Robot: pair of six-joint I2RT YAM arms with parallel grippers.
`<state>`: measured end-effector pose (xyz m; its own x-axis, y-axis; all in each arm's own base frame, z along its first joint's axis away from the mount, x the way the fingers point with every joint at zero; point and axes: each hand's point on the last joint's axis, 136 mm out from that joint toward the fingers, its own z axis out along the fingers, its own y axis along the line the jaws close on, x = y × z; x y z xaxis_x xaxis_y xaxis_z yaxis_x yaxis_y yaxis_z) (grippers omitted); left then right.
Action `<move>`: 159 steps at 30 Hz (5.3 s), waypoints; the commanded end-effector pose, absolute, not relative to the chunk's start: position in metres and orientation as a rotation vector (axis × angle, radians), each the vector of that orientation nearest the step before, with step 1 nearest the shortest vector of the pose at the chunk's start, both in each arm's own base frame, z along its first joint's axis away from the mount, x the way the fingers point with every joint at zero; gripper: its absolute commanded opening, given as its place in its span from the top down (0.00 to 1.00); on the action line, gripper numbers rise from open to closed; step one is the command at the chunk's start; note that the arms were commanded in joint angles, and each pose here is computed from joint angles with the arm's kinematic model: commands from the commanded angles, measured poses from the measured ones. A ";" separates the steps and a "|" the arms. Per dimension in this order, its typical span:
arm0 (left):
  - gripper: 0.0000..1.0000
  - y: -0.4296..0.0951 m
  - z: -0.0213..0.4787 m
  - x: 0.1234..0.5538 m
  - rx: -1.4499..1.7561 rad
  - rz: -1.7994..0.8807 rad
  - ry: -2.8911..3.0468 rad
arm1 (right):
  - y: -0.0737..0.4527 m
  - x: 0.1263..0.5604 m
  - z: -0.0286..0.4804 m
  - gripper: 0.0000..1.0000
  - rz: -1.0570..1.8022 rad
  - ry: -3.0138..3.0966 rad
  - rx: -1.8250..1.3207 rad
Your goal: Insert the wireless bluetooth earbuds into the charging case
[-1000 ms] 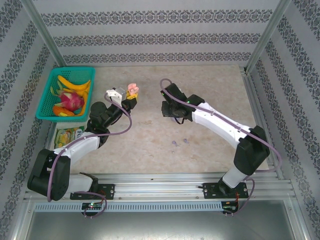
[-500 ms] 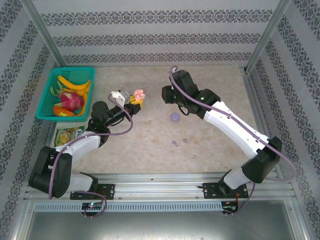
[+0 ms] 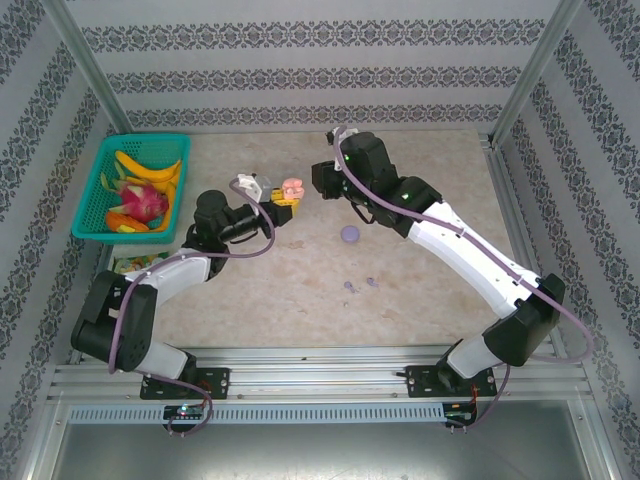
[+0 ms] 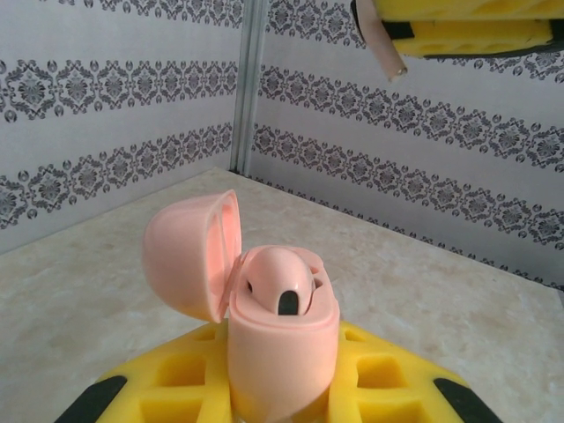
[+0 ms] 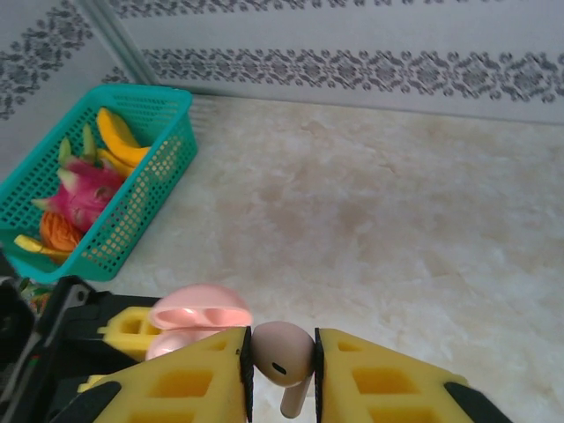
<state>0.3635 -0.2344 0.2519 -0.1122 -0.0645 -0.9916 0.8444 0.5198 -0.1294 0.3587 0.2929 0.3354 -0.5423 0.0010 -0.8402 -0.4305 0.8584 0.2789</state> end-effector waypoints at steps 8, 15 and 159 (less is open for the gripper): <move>1.00 -0.246 0.286 0.367 0.713 -0.933 1.380 | 0.320 0.356 0.356 0.74 0.606 1.882 -0.454; 1.00 -0.247 0.293 0.368 0.706 -0.942 1.362 | 0.318 0.361 0.345 0.74 0.611 1.837 -0.427; 1.00 -0.249 0.324 0.369 0.686 -0.920 1.315 | 0.323 0.371 0.308 0.58 0.987 1.920 -0.392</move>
<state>0.3771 -0.2453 0.2814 -0.1091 -0.1201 -0.9867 0.8419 0.5165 -0.1560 0.3645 0.3256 0.3144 -0.5022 0.1146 -0.8572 -0.6448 0.6108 0.4594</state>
